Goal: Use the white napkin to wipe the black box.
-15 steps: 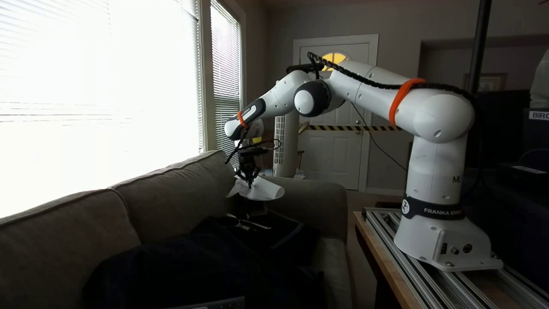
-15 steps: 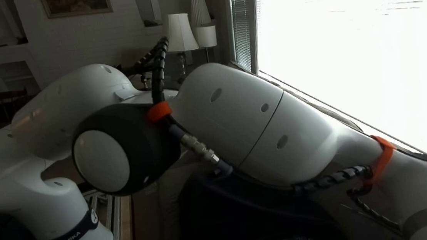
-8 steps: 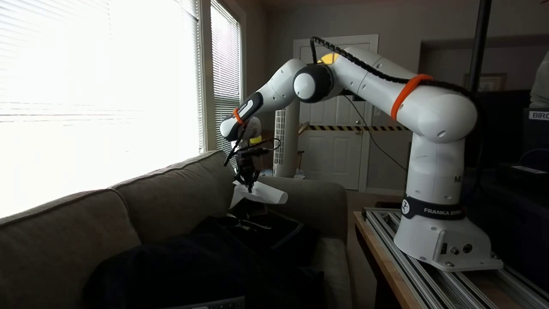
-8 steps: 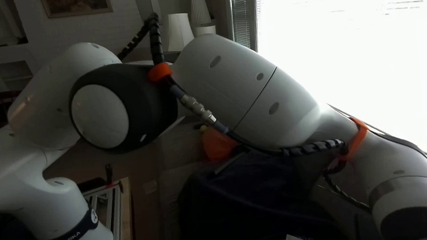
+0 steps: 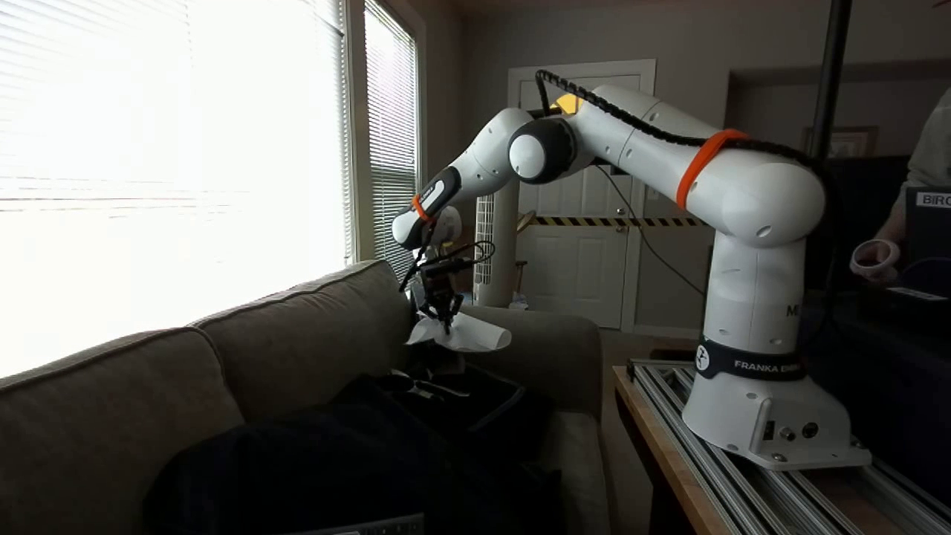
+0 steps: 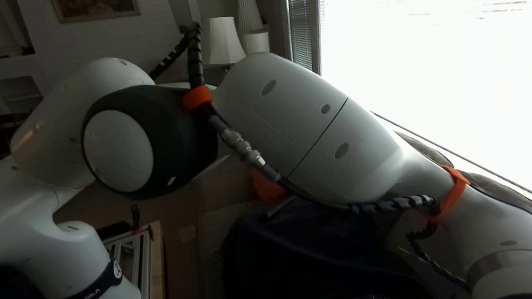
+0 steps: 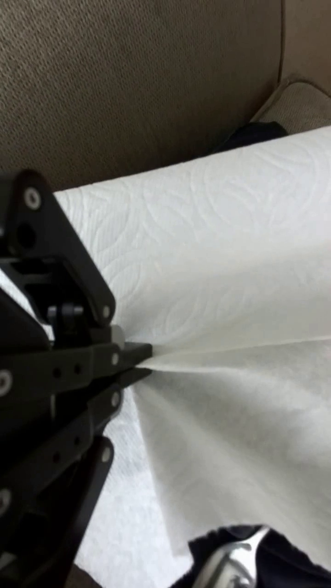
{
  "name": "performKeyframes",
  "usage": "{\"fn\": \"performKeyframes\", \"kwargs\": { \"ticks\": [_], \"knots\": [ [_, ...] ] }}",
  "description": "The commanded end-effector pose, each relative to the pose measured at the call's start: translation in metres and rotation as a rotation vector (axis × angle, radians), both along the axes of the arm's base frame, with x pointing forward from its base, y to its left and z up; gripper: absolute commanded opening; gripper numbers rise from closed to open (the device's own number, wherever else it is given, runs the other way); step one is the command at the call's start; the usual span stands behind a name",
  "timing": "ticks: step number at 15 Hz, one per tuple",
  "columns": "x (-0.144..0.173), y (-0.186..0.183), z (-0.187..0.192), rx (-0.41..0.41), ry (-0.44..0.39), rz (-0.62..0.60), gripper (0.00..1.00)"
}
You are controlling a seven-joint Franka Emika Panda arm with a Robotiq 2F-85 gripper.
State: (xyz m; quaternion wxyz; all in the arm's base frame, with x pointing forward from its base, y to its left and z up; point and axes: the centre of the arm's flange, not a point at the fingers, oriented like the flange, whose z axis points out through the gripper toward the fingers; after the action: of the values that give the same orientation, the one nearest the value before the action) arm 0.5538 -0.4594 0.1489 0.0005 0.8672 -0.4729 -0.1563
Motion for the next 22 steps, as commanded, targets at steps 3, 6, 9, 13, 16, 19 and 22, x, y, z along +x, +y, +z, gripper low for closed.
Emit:
{"fn": "performKeyframes", "kwargs": {
  "ticks": [3, 6, 9, 13, 16, 19, 22],
  "knots": [
    [0.022, -0.059, 0.028, -0.103, -0.079, -0.182, 0.0],
    [0.032, -0.078, 0.045, -0.135, -0.13, -0.262, 0.0],
    [0.035, -0.075, 0.042, -0.175, -0.124, -0.24, 0.0],
    [0.042, -0.046, 0.022, -0.161, -0.102, -0.155, 0.0],
    [0.041, -0.019, 0.014, -0.117, -0.066, -0.015, 0.0],
    [0.037, 0.007, 0.017, -0.057, -0.024, 0.139, 0.0],
    [0.029, 0.033, 0.015, 0.017, -0.001, 0.275, 0.0]
  ]
}}
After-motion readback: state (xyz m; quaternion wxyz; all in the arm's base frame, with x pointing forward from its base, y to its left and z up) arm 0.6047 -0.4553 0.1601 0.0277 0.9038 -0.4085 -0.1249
